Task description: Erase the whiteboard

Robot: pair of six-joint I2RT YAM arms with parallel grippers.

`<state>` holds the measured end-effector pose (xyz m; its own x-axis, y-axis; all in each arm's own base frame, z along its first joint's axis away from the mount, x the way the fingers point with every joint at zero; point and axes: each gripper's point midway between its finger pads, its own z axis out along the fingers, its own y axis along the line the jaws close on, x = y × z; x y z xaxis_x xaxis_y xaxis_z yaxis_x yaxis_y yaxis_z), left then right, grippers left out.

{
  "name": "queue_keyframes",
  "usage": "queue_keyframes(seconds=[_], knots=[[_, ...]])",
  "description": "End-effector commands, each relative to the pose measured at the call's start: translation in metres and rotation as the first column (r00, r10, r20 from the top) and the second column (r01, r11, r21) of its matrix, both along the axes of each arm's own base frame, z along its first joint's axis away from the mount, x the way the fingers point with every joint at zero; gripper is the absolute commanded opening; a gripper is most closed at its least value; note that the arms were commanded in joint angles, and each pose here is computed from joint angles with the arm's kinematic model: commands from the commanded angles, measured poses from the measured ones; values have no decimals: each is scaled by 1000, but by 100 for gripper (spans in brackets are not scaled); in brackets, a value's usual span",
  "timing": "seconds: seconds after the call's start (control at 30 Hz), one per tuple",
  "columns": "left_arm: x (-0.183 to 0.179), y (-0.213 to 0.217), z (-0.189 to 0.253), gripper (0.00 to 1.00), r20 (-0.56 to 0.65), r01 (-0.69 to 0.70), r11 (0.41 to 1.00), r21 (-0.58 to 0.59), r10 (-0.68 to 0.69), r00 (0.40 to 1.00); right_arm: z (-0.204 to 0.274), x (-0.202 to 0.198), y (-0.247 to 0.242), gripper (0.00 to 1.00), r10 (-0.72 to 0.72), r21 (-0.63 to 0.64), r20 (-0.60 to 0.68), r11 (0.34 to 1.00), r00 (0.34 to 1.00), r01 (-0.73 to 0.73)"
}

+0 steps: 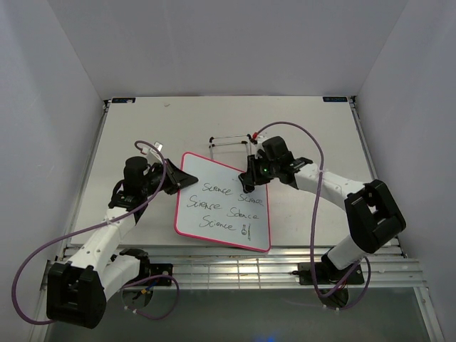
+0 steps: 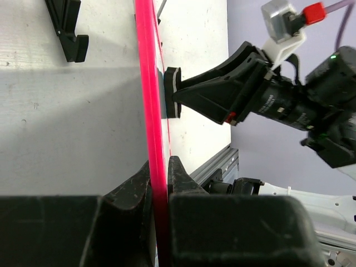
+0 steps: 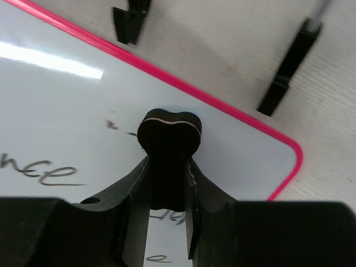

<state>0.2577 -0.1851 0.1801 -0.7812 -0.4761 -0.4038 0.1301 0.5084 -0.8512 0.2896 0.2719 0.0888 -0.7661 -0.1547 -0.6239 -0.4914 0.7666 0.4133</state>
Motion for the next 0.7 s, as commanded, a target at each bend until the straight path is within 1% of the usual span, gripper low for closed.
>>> queue_keyframes(seconds=[0.0, 0.07, 0.1, 0.17, 0.23, 0.3, 0.33, 0.4, 0.43, 0.53, 0.57, 0.67], knots=[[4, -17, 72, 0, 315, 133, 991, -35, -115, 942, 36, -43, 59, 14, 230, 34, -37, 973, 972, -229], [2, -19, 72, 0, 315, 150, 988, -35, -131, 940, 50, -55, 86, 14, 308, 60, -23, 950, 951, -306], [2, -19, 72, 0, 312, 150, 988, -36, -131, 941, 65, -53, 97, 14, 325, 82, 1, 943, 946, -324], [3, -18, 71, 0, 309, 140, 989, -36, -123, 943, 64, -59, 110, 14, 362, 106, -4, 927, 932, -360], [4, -18, 72, 0, 303, 135, 990, -41, -116, 946, 44, -52, 103, 14, 329, 69, -27, 943, 944, -327], [4, -17, 71, 0, 300, 130, 991, -41, -112, 947, 18, -38, 82, 14, 269, 24, -70, 963, 961, -268], [4, -17, 72, 0, 304, 130, 991, -41, -112, 946, -2, -39, 66, 14, 240, -8, -112, 970, 964, -242], [5, -17, 71, 0, 304, 126, 991, -38, -109, 947, -24, -22, 30, 14, 126, -74, -147, 988, 981, -138], [6, -17, 70, 0, 301, 124, 992, -37, -108, 948, -40, -27, 11, 14, 91, -108, -182, 988, 979, -112], [6, -17, 70, 0, 305, 127, 991, -34, -110, 946, -55, -17, -34, 14, -32, -177, -190, 984, 981, -2], [6, -17, 69, 0, 305, 128, 991, -33, -112, 946, -64, -20, -50, 13, -68, -226, -202, 974, 977, 21], [6, -17, 68, 0, 305, 127, 991, -33, -111, 946, -68, -21, -69, 13, -112, -280, -193, 959, 975, 55]])
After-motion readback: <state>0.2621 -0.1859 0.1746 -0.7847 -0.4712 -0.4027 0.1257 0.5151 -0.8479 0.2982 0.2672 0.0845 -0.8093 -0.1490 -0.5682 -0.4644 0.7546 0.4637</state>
